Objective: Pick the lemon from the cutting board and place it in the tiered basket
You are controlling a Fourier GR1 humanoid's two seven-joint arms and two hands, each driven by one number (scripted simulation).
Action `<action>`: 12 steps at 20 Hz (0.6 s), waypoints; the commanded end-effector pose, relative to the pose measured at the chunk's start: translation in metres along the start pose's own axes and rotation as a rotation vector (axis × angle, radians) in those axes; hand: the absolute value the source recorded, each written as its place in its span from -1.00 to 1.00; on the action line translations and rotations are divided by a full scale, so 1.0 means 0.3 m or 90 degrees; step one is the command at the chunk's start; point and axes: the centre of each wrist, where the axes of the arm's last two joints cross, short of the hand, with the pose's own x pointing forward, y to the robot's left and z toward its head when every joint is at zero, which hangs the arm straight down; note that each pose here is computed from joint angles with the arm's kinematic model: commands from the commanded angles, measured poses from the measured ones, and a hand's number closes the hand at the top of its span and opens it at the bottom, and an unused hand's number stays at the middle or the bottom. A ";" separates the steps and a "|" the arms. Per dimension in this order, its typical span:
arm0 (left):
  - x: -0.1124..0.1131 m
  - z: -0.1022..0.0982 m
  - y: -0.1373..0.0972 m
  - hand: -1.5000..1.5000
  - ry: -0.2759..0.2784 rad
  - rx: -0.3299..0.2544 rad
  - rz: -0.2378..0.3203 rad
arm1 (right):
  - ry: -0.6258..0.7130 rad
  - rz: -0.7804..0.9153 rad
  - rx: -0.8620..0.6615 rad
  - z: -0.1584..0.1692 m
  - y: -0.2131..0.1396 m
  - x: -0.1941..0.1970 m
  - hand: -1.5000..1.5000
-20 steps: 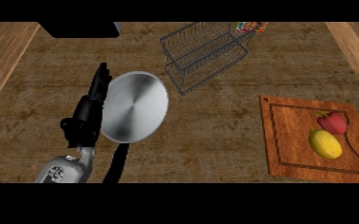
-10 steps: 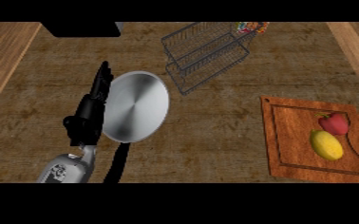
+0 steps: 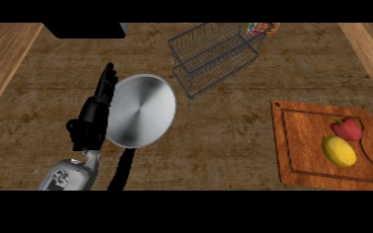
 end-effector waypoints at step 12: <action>0.030 -0.004 0.050 0.00 -0.001 0.000 -0.004 | -0.083 0.082 0.011 -0.069 0.173 -0.220 -1.00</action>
